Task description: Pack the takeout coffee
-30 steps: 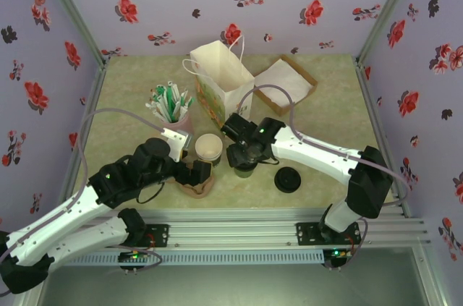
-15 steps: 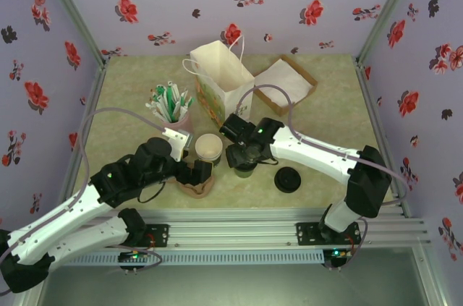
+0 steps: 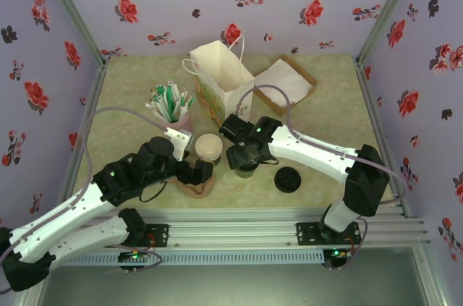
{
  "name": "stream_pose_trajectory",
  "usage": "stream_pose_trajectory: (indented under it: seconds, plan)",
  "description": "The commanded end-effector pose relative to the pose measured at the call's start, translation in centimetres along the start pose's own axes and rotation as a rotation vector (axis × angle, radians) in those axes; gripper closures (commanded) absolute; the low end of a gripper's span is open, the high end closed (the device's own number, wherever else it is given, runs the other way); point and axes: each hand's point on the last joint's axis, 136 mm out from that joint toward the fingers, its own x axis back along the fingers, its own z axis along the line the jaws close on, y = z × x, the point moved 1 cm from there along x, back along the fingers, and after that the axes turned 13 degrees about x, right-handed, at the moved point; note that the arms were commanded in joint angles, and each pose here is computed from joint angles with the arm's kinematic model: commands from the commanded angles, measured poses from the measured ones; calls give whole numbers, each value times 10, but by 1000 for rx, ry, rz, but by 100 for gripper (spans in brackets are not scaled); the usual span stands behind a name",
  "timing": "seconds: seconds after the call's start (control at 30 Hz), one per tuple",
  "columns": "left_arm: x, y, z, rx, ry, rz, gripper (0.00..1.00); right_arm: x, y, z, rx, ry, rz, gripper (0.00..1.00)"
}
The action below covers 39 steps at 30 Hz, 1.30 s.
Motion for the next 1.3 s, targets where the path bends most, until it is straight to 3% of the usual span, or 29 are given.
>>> stream_pose_trajectory:
  seconds: [0.0, 0.3, 0.43, 0.53, 0.63, 0.97, 1.07, 1.27]
  plan:
    - [1, 9, -8, -1, -30, -18, 1, 19, 6, 2, 5, 18, -46, 17]
    - [-1, 13, -18, 3, -52, -2, 2, 43, 7, -2, -13, 59, -130, 15]
    - [-8, 14, -26, 8, -68, 38, 14, 52, 1, -14, -41, 31, -170, 16]
    - [-15, 14, -32, 11, -71, 68, 30, 56, -5, -22, -62, 28, -209, 19]
    - [-22, 16, -37, 13, -74, 85, 50, 60, -11, -32, -109, 50, -255, 27]
    - [-61, 12, -63, -30, -77, 178, 91, 45, -24, -48, -270, 248, -328, 97]
    - [-74, 9, -69, -47, -69, 208, 98, 37, -26, -47, -311, 310, -332, 100]
    - [-102, 3, -74, -63, -60, 248, 100, 22, -25, -44, -362, 397, -327, 100]
